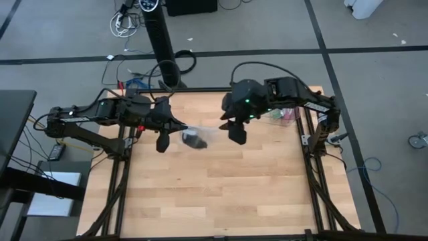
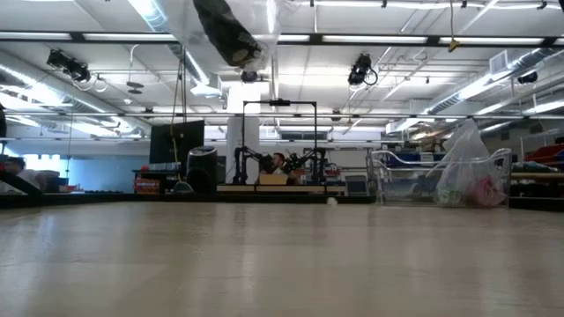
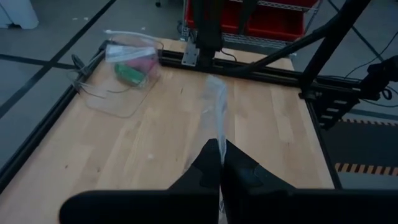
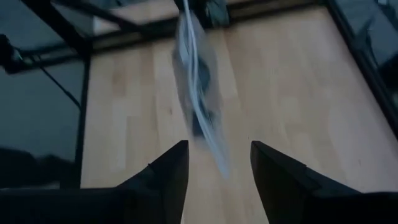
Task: Roll bandage
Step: Put the transparent ziplock bag into the transparent plastic bin
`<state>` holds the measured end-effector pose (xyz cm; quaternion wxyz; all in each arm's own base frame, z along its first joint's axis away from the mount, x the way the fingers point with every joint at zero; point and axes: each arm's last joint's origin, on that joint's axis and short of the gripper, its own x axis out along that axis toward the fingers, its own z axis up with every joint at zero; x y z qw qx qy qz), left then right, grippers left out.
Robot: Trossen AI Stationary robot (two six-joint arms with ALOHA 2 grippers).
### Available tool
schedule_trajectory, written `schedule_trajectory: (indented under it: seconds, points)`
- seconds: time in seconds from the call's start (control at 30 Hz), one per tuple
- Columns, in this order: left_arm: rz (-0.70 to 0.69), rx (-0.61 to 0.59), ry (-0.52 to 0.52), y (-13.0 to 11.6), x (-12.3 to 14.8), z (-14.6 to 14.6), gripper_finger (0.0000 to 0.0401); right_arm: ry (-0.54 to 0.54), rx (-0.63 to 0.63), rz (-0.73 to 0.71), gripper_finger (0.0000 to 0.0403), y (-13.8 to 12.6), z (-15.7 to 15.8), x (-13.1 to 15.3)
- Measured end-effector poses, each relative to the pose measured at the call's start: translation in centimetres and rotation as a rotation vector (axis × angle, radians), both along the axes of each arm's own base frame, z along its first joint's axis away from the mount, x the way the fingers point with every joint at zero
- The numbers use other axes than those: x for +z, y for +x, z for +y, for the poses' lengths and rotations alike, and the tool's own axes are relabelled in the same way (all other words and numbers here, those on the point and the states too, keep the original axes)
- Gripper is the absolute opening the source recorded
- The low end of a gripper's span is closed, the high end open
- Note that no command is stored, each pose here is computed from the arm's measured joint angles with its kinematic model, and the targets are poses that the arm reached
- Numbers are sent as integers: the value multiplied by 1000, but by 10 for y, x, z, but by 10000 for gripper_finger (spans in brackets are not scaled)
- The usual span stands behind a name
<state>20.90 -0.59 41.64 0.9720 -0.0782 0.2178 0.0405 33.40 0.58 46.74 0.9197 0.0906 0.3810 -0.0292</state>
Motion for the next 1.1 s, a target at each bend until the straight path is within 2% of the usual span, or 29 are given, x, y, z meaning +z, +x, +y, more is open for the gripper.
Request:
schedule_trajectory:
  seconds: [0.17, 0.43, 0.53, 0.67, 0.83, 0.93, 1.0, 1.1]
  points:
    - [9, -11, -5, 10, -4, -1, 5, 12, 43, -51, 164, 21, 1, -7]
    - [-14, -23, -11, 23, -6, -2, 5, 27, 75, -4, 134, 40, 1, -25]
    - [-20, -23, -11, 23, -5, -2, 5, 25, 79, 6, 95, 39, 1, -26]
    - [-22, -22, -11, 23, -5, -2, 5, 22, 82, 7, 15, 39, -1, -26]
    - [-28, -5, -15, 23, -5, -1, 7, 29, 61, 25, 6, 38, -7, -27]
    - [-24, 77, -11, 24, -6, 1, 17, 14, 12, 45, 5, 33, -16, -26]
    - [-13, 129, 4, 20, -6, 3, 26, 24, -31, 100, 3, 23, -23, -25]
    - [-28, 177, 25, 16, -3, 4, 44, 29, -117, 93, 3, 10, -37, -17]
